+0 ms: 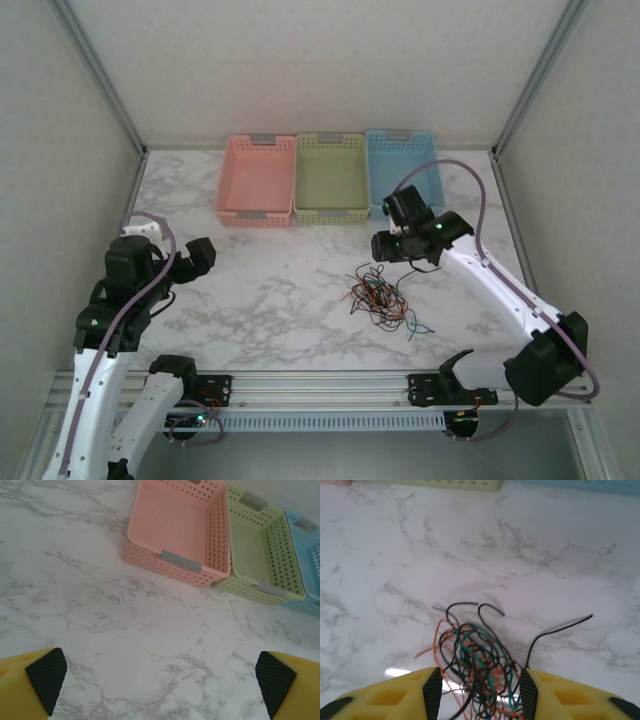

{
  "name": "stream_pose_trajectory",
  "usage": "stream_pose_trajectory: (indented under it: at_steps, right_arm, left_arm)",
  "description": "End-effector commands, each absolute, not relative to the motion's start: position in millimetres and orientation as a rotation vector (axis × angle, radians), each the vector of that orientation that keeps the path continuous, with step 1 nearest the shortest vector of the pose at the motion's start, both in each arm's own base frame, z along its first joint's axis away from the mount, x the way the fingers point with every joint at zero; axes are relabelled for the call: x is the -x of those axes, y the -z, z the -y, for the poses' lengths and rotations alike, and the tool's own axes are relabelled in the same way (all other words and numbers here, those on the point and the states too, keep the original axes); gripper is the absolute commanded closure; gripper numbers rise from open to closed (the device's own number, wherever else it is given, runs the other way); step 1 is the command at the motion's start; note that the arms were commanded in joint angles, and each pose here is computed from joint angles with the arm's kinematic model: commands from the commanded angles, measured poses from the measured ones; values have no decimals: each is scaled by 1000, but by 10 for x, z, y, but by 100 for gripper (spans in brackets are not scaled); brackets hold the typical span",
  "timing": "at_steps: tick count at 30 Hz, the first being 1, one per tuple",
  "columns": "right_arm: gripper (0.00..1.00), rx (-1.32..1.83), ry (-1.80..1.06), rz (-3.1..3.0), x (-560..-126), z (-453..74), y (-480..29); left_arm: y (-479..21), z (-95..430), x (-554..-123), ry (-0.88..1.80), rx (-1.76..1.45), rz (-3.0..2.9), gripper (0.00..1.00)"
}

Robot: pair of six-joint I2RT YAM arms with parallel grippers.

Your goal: Untangle the cables

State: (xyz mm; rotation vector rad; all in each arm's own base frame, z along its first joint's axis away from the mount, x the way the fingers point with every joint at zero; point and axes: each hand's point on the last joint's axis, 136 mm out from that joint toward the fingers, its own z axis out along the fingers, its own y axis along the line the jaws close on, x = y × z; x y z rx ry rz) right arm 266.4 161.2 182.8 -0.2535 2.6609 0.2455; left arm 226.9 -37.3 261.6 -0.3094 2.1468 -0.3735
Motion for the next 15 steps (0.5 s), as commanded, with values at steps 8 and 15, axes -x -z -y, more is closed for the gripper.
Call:
stream_pose_trajectory:
  at_steps: [8,15]
  right_arm:
    - [52,230,-408,-2780,-2289,-1766,-1524]
    - [56,232,-387,-2808,-2344,-1828,-1386]
  left_arm:
    - [-2653,423,-2269,397,269,-2143,0]
    - [-2661,409,-2262,391,272,-2137,0]
